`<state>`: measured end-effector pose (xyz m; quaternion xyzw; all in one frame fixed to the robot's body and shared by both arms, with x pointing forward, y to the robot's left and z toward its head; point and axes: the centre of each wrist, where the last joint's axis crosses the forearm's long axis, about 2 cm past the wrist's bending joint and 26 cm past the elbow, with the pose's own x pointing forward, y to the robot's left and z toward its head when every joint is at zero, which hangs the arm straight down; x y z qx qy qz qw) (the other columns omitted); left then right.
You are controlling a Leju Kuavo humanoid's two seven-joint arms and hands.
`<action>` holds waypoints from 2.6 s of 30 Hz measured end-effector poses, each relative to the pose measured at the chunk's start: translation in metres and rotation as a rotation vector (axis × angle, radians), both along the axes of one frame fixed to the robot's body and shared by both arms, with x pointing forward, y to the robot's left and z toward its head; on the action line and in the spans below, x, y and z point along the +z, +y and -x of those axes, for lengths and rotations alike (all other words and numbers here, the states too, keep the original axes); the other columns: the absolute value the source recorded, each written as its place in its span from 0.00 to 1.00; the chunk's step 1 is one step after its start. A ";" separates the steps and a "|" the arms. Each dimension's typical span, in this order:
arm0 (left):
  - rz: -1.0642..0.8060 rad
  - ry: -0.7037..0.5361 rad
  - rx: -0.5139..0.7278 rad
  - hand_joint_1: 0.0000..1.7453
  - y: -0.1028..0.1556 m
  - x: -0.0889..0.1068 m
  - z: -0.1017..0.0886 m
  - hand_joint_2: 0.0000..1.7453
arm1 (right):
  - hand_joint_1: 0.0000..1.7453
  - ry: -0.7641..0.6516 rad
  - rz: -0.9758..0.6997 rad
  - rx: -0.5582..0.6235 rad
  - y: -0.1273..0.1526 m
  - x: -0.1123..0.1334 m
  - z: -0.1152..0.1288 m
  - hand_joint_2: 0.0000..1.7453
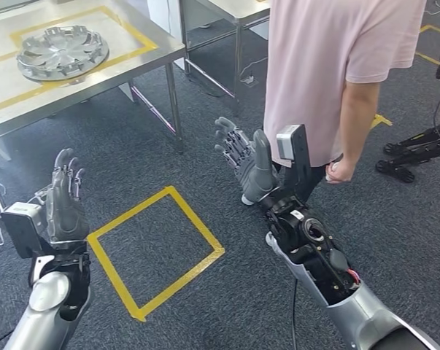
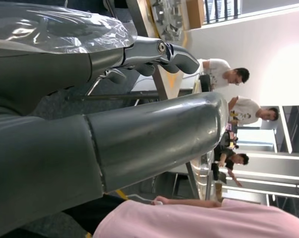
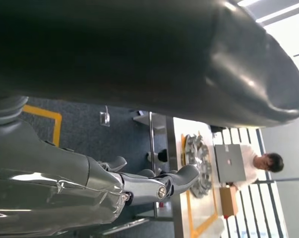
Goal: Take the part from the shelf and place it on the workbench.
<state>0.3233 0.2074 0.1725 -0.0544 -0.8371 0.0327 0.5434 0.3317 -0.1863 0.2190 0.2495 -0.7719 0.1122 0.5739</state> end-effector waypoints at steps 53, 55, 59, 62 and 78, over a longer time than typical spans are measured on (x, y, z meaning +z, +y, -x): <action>-0.010 0.002 -0.002 0.00 0.000 -0.001 0.003 0.00 | 0.00 -0.002 -0.007 0.013 0.001 0.000 0.001 0.00; -0.011 0.002 -0.005 0.00 0.000 -0.001 0.003 0.00 | 0.00 -0.003 -0.006 0.016 0.001 0.000 0.001 0.00; -0.012 0.002 -0.009 0.00 -0.001 -0.001 0.003 0.00 | 0.00 -0.001 -0.005 0.019 0.001 -0.001 0.001 0.00; -0.013 0.000 -0.009 0.00 0.000 0.000 0.003 0.00 | 0.00 -0.007 -0.005 0.020 0.001 0.001 0.000 0.00; -0.012 -0.021 -0.032 0.00 -0.004 0.003 0.002 0.00 | 0.00 0.020 -0.019 0.004 0.000 0.000 0.007 0.00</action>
